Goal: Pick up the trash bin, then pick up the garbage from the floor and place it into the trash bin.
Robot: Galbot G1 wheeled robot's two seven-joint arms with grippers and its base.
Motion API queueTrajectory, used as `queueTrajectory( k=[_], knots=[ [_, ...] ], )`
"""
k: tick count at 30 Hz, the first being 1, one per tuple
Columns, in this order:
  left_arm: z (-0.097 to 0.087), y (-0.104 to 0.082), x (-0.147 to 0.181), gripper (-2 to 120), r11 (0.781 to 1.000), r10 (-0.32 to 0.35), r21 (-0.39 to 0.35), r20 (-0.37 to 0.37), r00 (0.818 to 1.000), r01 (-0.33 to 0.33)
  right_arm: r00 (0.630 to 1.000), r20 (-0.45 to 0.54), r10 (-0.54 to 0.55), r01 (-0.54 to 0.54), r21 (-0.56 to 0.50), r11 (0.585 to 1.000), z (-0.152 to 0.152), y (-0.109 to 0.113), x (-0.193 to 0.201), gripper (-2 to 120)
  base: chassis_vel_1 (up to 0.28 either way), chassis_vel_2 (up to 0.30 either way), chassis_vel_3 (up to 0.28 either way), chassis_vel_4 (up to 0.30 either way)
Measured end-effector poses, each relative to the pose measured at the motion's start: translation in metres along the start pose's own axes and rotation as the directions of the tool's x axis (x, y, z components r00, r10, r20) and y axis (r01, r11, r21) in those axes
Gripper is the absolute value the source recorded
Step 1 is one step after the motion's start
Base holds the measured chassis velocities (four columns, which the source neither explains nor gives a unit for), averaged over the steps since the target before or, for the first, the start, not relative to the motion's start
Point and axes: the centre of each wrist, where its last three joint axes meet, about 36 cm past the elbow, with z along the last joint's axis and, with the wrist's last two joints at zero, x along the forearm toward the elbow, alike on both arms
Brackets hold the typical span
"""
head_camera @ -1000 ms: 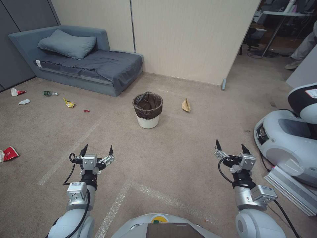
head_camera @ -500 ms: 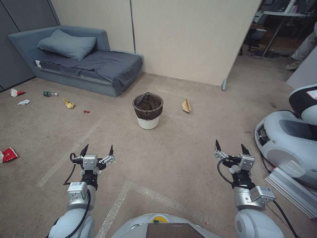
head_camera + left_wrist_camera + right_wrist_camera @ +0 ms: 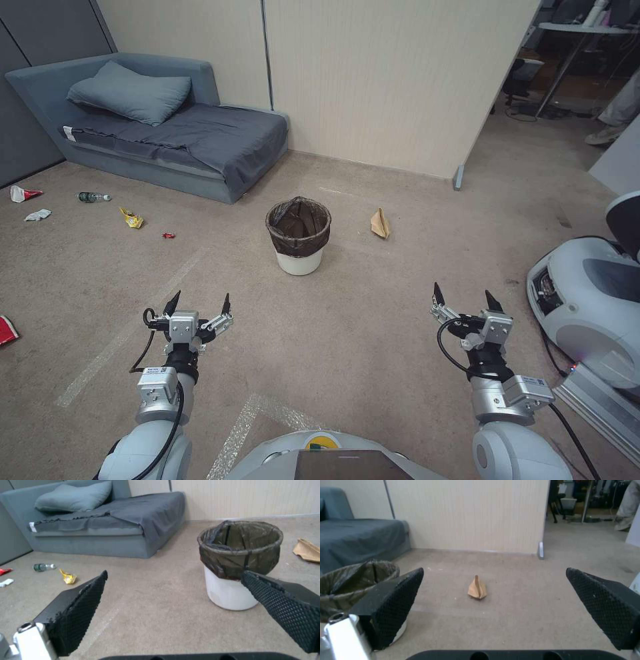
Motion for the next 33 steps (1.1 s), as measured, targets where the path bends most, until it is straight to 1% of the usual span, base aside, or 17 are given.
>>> queueTrajectory(
  k=[10, 33],
  knots=[
    [0.0002, 0.0002, 0.0000, 100, 1.000, 0.002, 0.000, 0.001, 1.000, -0.002, 1.000, 0.004, -0.001, 0.001, 0.002, 1.000, 0.0001, 0.0000, 0.0000, 100, -0.090, 0.099, 0.094, -0.089],
    [0.0005, -0.0004, 0.0018, 100, 1.000, 0.006, 0.004, -0.003, 1.000, -0.006, 1.000, 0.010, -0.002, 0.002, 0.004, 1.000, 0.0007, 0.0004, 0.0021, 100, -0.122, 0.120, 0.119, -0.117]
  ],
)
